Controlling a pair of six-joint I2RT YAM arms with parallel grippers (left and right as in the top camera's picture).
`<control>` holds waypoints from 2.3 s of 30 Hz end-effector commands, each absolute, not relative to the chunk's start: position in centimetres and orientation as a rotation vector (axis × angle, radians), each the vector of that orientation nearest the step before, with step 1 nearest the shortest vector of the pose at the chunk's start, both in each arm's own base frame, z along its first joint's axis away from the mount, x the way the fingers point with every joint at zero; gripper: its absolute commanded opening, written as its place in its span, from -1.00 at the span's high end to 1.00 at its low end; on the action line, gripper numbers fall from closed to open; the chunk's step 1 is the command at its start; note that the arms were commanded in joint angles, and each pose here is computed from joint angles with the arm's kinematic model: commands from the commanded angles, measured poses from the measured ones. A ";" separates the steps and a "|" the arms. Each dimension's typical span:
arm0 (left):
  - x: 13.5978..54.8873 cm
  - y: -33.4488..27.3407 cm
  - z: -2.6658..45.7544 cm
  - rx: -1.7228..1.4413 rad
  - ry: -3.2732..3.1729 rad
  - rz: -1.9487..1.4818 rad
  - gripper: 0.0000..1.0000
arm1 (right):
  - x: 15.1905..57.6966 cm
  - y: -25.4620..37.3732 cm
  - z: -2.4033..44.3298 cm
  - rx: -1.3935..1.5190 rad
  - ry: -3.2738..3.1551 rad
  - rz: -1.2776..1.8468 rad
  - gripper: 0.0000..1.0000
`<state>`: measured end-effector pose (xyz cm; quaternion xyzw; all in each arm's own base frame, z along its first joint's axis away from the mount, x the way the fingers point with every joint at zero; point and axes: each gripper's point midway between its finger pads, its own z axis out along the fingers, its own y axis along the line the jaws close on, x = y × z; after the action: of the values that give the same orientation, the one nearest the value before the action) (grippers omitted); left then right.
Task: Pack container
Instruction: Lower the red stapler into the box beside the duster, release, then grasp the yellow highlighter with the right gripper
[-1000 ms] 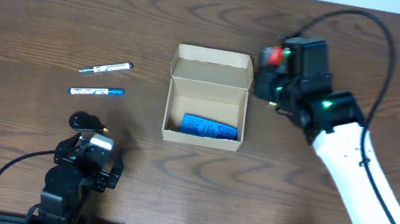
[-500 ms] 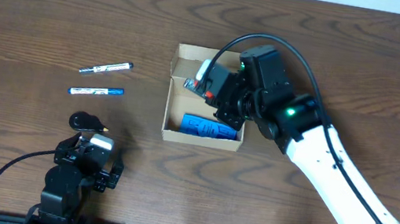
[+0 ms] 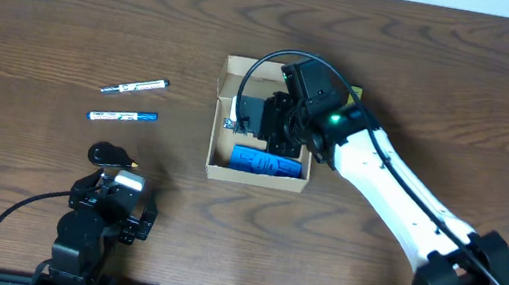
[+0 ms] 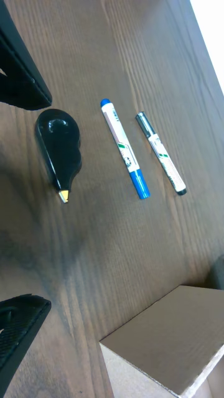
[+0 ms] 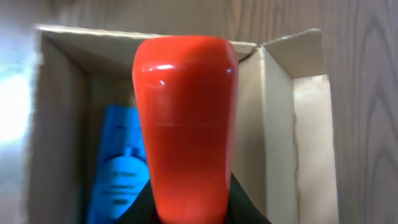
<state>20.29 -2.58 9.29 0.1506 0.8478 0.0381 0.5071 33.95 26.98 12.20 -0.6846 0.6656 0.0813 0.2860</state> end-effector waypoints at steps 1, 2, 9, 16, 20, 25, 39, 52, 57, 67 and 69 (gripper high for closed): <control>20.3 -2.4 8.9 0.378 2.049 0.116 -0.91 | 35.0 26.6 11.3 -1.855 1.756 0.188 0.98; 20.3 -2.4 8.9 0.378 2.049 0.115 -0.91 | 35.3 26.5 10.9 -1.860 1.756 0.174 0.98; 20.3 -2.4 8.9 0.378 2.049 0.115 -0.91 | 36.4 26.2 9.1 -1.890 1.756 0.120 0.98; 20.3 -2.4 8.9 0.378 2.049 0.115 -0.91 | 37.0 26.6 8.0 -1.889 1.757 0.118 0.96; 20.3 -2.4 8.9 0.378 2.049 0.115 -0.91 | 37.3 26.8 8.0 -1.881 1.747 0.113 0.85; 20.3 -2.4 8.9 0.378 2.049 0.115 -0.91 | 37.6 27.0 8.2 -1.843 1.765 0.120 0.28; 20.3 -2.4 8.9 0.378 2.049 0.115 -0.91 | 36.9 28.1 14.6 -1.601 1.820 0.189 0.10; 20.3 -2.4 8.9 0.379 2.049 0.116 -0.91 | 36.9 19.5 25.7 -0.865 2.078 0.171 0.00; 20.3 -2.4 8.9 0.378 2.049 0.115 -0.91 | 38.3 14.2 23.4 -0.459 2.296 0.080 0.03; 20.3 -2.4 8.9 0.378 2.049 0.115 -0.91 | 40.6 8.6 16.2 0.114 2.527 0.000 -0.09; 20.3 -2.4 8.9 0.378 2.049 0.115 -0.91 | 40.9 8.1 14.1 0.164 2.574 -0.015 -0.10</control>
<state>20.29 -2.58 9.29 0.1506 0.8478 0.0381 0.5071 40.45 9.46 16.72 -0.0145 0.9519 0.0025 0.3059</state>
